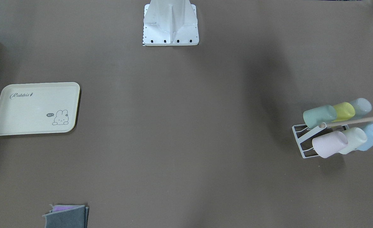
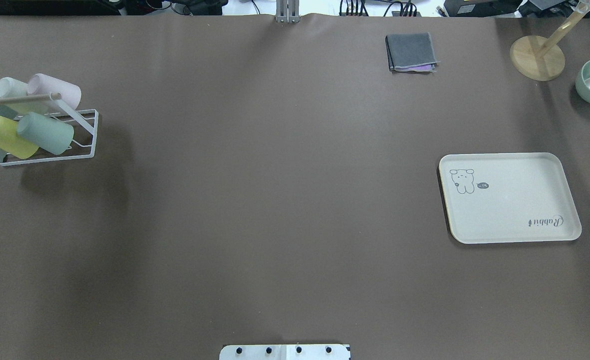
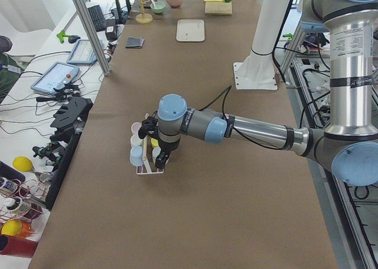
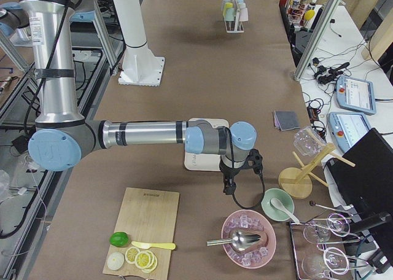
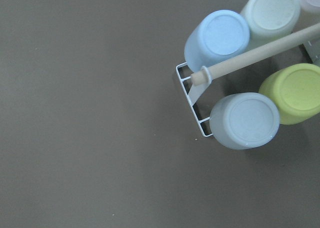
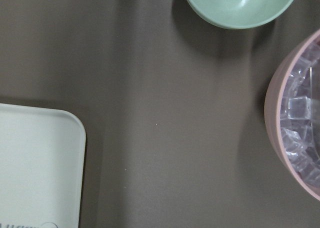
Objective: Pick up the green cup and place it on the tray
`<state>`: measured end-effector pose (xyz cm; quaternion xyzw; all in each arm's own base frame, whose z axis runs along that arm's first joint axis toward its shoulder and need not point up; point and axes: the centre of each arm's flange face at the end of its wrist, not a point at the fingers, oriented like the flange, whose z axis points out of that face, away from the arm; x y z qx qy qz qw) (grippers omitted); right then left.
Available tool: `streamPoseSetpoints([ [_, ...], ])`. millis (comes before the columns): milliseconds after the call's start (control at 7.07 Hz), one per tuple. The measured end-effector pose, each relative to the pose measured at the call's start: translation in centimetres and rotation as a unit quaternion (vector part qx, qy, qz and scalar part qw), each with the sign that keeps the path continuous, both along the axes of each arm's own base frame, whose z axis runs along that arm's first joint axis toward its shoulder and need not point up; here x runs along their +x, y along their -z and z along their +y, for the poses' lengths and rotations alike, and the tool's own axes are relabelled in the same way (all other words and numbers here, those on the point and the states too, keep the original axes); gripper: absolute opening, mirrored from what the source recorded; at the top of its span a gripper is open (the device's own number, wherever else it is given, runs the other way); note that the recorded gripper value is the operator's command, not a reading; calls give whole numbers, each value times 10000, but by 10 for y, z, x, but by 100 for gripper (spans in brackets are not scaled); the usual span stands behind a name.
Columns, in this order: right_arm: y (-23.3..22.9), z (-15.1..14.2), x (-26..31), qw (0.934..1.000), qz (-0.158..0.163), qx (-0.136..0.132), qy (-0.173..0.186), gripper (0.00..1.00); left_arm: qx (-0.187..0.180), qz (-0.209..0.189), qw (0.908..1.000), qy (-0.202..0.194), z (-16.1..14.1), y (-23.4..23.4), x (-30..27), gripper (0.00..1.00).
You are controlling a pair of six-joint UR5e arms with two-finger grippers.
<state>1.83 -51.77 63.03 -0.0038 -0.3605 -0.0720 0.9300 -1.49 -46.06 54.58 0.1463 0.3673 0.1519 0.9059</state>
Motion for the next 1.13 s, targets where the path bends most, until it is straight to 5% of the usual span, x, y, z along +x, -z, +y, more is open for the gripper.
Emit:
streamPoseSetpoints([
  [565,44,-26,-48,9996,205,-11,-181,100,623,-1058,9907,-579,5,87,55,98],
  [1131,44,-27,-71,9970,380,-384,-562,100,1172,-2189,9608,-1231,11,143,139,98],
])
